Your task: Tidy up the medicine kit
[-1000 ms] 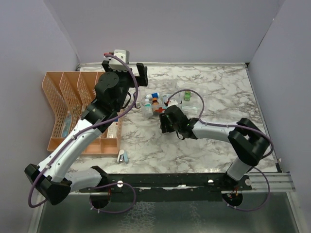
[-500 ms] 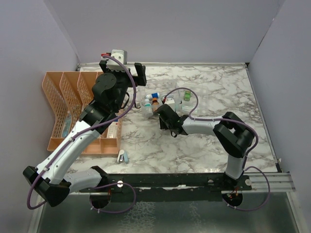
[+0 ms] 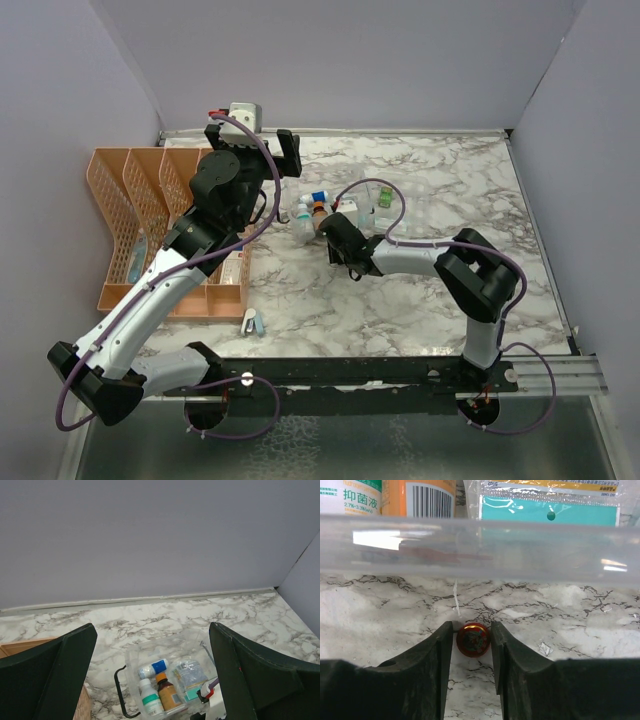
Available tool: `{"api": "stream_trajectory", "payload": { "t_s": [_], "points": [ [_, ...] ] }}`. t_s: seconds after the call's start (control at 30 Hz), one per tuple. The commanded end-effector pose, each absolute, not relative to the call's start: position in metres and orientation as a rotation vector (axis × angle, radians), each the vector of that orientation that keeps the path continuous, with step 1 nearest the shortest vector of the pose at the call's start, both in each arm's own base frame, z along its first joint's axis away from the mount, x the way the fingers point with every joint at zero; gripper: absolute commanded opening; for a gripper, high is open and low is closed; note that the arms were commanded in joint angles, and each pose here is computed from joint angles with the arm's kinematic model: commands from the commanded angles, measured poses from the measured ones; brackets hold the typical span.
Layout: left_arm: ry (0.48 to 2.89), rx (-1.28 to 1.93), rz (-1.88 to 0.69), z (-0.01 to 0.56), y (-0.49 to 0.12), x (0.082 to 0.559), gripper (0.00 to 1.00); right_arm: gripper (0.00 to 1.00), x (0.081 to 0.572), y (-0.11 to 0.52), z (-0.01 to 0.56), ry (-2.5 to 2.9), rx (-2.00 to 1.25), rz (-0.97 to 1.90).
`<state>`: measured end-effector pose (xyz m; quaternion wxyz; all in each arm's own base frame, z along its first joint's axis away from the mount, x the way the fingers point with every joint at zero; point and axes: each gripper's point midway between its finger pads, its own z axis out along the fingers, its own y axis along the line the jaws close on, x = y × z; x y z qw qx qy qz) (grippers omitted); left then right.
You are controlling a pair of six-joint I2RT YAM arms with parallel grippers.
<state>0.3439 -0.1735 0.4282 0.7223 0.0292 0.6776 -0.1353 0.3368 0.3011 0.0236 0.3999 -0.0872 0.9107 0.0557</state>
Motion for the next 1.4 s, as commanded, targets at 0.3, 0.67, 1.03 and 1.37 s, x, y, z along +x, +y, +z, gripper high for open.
{"api": "stream_trajectory", "payload": {
  "t_s": [0.3, 0.67, 1.03, 1.37],
  "points": [
    [1.477, 0.055, -0.297, 0.431, -0.173, 0.344, 0.99, 0.27, 0.333, 0.281, 0.033, 2.288, -0.158, 0.059],
    [1.486, 0.062, -0.315, 0.426, -0.177, 0.346, 0.99, 0.27, 0.329, 0.262, 0.056, 2.245, -0.066, 0.04],
    [1.494, 0.072, -0.323, 0.423, -0.182, 0.349, 0.99, 0.27, 0.331, 0.185, 0.08, 2.203, 0.191, -0.086],
    [1.519, 0.085, -0.356, 0.415, -0.191, 0.351, 0.99, 0.28, 0.361, 0.096, 0.108, 2.116, 0.414, -0.16]
  ]
}}
